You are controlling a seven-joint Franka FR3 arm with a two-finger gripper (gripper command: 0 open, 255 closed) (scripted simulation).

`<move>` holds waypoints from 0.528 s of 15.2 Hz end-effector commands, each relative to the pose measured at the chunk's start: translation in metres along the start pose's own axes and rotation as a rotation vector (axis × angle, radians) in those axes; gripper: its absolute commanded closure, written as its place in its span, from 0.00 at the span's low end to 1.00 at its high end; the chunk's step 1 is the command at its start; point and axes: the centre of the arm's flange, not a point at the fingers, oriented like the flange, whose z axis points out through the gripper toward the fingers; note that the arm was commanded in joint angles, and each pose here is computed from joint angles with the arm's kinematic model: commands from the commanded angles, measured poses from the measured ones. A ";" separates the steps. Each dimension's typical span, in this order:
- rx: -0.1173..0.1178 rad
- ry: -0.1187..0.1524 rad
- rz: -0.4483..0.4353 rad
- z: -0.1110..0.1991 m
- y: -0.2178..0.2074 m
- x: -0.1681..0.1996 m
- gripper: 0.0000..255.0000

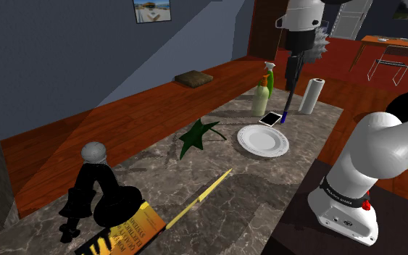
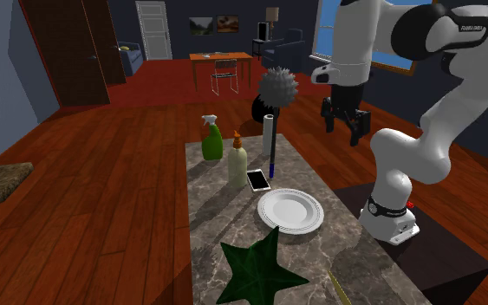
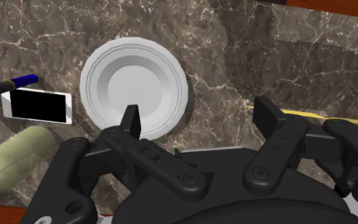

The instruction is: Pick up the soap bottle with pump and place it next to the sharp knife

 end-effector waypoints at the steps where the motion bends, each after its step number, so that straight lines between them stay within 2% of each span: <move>1: 0.000 0.000 0.000 0.000 0.000 0.000 0.00; 8: -0.001 0.016 -0.024 0.021 0.081 0.037 0.00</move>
